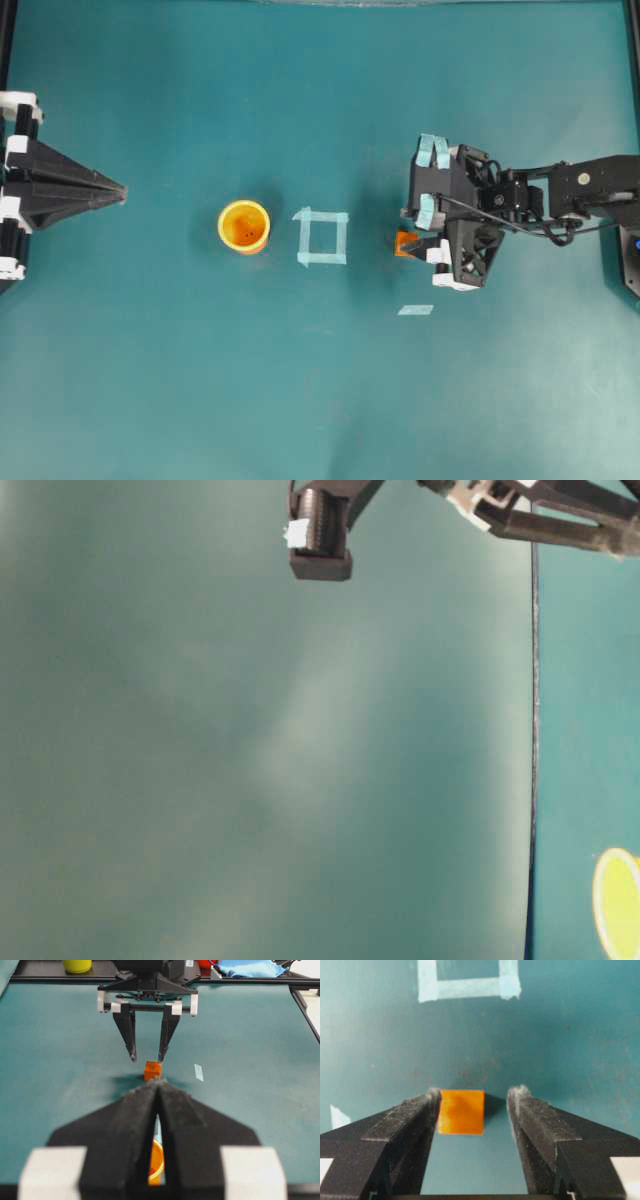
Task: Move the block backward with right arm.
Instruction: 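Close the right gripper on the orange cube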
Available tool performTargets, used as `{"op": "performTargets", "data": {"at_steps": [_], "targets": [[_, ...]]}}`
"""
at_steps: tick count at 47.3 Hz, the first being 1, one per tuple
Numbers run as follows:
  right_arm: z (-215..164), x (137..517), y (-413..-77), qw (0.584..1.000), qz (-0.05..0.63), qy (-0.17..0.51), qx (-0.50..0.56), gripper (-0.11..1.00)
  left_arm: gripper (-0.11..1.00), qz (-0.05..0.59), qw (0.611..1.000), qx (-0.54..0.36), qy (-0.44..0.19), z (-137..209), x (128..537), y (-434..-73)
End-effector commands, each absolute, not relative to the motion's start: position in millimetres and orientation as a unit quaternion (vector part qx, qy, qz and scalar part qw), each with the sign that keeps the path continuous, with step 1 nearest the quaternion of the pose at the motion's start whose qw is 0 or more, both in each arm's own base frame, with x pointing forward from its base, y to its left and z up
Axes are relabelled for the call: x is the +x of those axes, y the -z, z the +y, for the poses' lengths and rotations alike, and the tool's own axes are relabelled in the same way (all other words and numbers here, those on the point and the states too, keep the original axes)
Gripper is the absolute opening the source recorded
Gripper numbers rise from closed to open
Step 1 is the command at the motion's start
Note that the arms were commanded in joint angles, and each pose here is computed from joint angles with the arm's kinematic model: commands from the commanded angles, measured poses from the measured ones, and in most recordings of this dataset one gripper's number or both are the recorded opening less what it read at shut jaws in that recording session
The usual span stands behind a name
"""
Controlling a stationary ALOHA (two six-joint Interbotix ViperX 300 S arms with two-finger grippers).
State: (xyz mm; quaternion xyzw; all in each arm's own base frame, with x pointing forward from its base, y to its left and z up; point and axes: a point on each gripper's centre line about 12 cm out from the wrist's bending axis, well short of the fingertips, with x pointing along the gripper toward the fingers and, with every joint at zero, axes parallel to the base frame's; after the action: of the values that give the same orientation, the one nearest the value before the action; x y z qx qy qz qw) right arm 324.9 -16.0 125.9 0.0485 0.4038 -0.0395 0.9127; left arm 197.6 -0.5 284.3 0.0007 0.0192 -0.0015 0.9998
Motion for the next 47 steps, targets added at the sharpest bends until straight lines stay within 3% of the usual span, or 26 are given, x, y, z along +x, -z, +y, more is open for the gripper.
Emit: {"op": "performTargets", "data": {"at_steps": [1, 21, 32, 39, 47], "targets": [[-13.1, 329.3, -130.9, 0.918, 0.391, 0.037, 0.051, 0.61, 0.0, 0.003, 1.0, 0.002, 0.002, -0.5, 199.5, -296.6], [-10.2, 331.0, -108.1, 0.909, 0.412, 0.035, 0.052, 0.61, 0.0, 0.006, 1.0, 0.001, 0.002, -0.8, 199.4, -295.4], [-10.7, 332.1, -108.5, 0.908, 0.414, 0.036, 0.053, 0.54, 0.0, 0.005, 1.0, 0.002, 0.002, -0.8, 199.2, -296.2], [-10.3, 335.3, -118.7, 0.91, 0.408, 0.038, 0.059, 0.41, 0.0, 0.006, 1.0, 0.002, 0.002, -0.5, 199.3, -296.5], [-10.5, 341.0, -146.5, 0.916, 0.395, 0.035, 0.055, 0.4, 0.0, 0.006, 1.0, 0.002, 0.002, -0.5, 198.5, -296.9]]}}
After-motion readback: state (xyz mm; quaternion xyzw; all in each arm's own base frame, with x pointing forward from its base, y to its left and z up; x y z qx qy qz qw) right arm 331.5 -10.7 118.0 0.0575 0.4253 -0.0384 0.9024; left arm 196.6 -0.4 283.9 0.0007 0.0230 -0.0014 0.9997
